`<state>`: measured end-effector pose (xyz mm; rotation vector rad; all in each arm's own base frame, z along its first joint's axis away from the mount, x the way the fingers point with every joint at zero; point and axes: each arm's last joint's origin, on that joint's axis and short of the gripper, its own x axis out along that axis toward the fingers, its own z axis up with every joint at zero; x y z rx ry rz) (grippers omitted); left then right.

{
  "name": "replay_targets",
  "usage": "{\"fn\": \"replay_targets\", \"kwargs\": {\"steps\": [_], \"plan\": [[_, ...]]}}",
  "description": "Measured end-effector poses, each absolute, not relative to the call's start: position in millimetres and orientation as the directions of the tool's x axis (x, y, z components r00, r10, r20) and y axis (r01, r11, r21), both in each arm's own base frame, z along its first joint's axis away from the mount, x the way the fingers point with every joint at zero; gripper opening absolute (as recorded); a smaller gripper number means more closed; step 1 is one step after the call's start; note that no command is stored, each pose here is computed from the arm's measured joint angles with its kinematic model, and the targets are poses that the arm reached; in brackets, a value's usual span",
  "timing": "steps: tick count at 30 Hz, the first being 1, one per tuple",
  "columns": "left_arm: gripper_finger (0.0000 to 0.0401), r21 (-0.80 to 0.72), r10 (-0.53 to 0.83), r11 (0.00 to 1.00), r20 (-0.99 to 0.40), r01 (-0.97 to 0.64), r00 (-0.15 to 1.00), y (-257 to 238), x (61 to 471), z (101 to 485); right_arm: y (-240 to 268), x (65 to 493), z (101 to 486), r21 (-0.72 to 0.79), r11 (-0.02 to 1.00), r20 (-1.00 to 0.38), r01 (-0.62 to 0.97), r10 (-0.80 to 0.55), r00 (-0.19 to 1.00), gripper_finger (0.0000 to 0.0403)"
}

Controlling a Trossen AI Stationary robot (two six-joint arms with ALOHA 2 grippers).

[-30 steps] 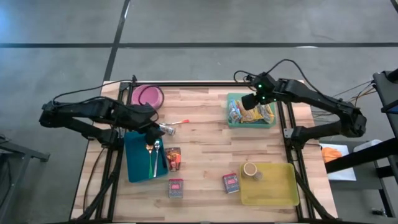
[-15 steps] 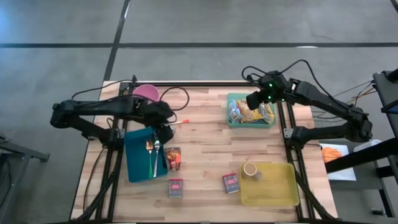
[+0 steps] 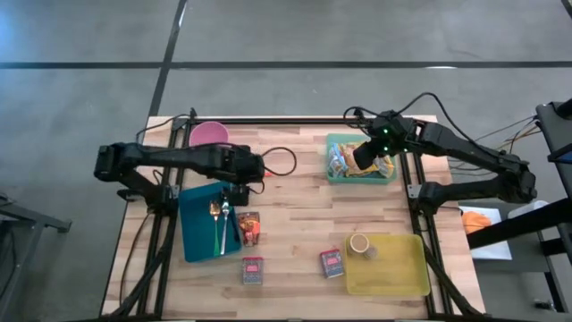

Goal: Pick & Place Food Item
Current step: Put the brown spice bottle into the yellow bin

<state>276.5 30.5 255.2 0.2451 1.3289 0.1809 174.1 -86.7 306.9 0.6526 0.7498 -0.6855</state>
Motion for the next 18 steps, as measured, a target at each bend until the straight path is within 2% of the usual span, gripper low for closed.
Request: {"fn": "replay_targets", "kwargs": {"steps": [9, 18], "plan": [[0.0258, 0.209, 0.195, 0.973, -0.971, 0.094, 0.137, 34, 296, 220, -73, 162, 321, 0.291, 0.666, -0.724, 0.686, -0.315, 0.613, 0.0105], [0.0258, 0.180, 0.172, 0.971, -0.983, 0.157, 0.067, 39, 301, 203, -64, 141, 335, 0.311, 0.689, -0.651, 0.654, -0.347, 0.675, 0.0105]]}}
